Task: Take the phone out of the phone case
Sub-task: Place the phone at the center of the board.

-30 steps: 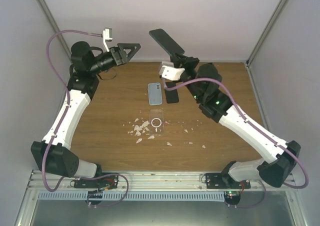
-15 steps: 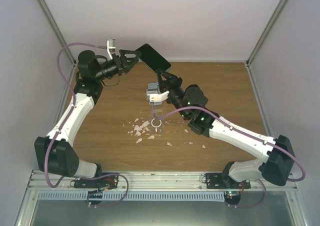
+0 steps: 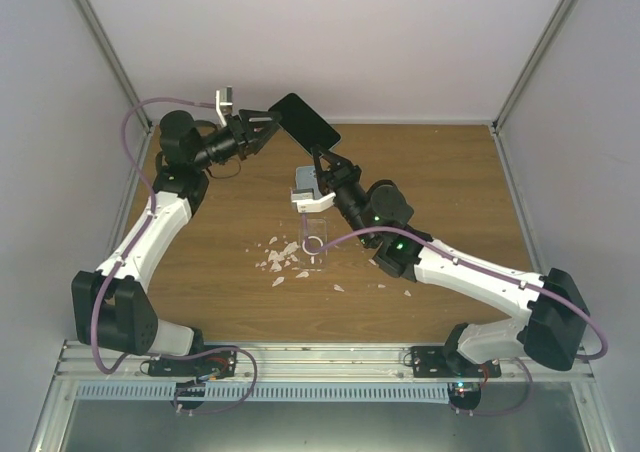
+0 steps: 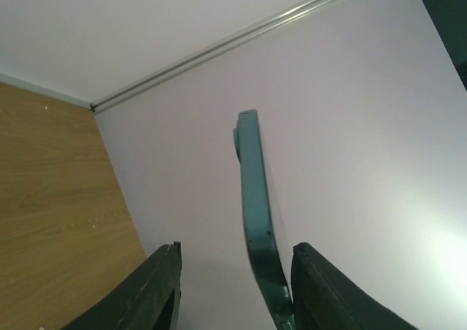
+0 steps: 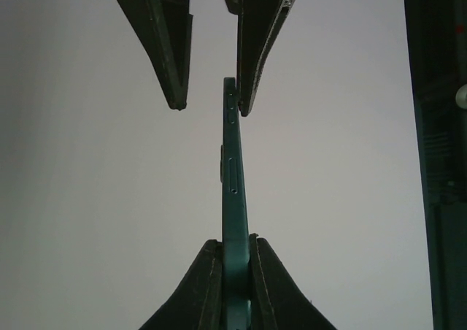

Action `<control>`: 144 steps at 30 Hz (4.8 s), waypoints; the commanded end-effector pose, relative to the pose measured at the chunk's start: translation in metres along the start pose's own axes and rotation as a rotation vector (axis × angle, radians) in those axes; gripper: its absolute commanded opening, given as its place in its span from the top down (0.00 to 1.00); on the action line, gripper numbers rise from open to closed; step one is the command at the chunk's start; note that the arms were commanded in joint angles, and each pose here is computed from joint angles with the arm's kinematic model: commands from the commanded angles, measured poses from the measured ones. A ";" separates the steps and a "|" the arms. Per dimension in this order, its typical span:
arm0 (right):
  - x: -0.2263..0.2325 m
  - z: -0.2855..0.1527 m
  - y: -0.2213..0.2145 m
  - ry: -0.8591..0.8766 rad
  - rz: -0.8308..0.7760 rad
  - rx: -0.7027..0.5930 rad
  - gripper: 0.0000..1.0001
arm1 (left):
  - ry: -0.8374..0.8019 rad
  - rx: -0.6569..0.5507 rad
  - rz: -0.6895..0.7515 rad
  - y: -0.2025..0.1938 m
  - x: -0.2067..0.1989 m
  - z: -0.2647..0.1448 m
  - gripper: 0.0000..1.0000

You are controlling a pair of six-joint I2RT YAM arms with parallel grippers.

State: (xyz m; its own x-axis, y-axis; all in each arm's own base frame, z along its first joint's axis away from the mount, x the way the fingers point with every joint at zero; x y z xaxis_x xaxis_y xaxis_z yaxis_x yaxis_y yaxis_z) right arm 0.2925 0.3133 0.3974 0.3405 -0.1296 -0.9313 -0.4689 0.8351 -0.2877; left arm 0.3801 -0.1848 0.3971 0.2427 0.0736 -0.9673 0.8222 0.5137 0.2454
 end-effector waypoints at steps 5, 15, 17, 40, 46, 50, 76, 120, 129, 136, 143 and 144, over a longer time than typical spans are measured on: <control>-0.029 -0.004 -0.004 -0.114 0.064 0.028 1.00 | -0.074 0.007 0.005 -0.003 -0.015 -0.002 0.71; -0.020 -0.006 0.005 -0.094 0.069 0.005 1.00 | -0.084 0.010 -0.021 -0.002 -0.015 0.000 0.76; -0.019 -0.005 0.006 -0.094 0.070 0.003 0.99 | -0.081 0.010 -0.026 -0.002 -0.014 0.001 0.76; 0.037 -0.018 0.018 0.229 0.257 -0.061 0.18 | -0.055 -0.039 0.002 0.023 -0.006 -0.010 1.00; 0.047 -0.028 0.027 0.409 0.406 -0.123 0.02 | -0.031 -0.024 0.037 0.026 0.003 -0.011 1.00; 0.048 -0.034 0.028 0.518 0.512 -0.170 0.00 | -0.016 -0.013 0.075 0.027 0.010 -0.010 1.00; 0.044 -0.047 -0.057 0.795 1.280 -0.169 0.00 | -0.073 0.146 0.284 -0.009 0.026 0.004 1.00; 0.062 -0.051 -0.046 1.155 2.041 -0.453 0.70 | -0.302 0.363 0.521 -0.108 -0.013 0.047 1.00; 0.076 -0.052 -0.038 1.221 2.112 -0.440 0.75 | -0.299 0.367 0.517 -0.110 -0.011 0.048 1.00; 0.083 -0.057 -0.032 1.261 2.137 -0.435 0.87 | -0.284 0.366 0.516 -0.110 -0.007 0.050 1.00; 0.093 -0.066 -0.032 1.271 2.161 -0.398 0.99 | -0.223 0.356 0.511 -0.107 0.003 0.053 0.88; 0.095 -0.067 -0.034 1.269 2.169 -0.390 0.99 | -0.216 0.360 0.510 -0.107 0.004 0.052 0.78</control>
State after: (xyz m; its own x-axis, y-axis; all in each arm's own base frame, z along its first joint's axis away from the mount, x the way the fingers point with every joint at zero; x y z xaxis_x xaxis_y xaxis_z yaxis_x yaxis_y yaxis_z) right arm 0.2867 0.2413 0.3174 -0.8763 0.0706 0.4766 0.4818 0.1368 0.8656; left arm 0.3184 -0.2829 0.3468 0.6416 0.0272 -0.7666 0.7611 0.1022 0.6406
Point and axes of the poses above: each gripper's point midway between its finger pads, its own z axis out along the fingers, its own x axis along the line the jaws close on, y = z × x, the point moved 1 cm from there along -z, back along the fingers, and after that the axes turned 11 degrees about -z, right-handed, at the moved point
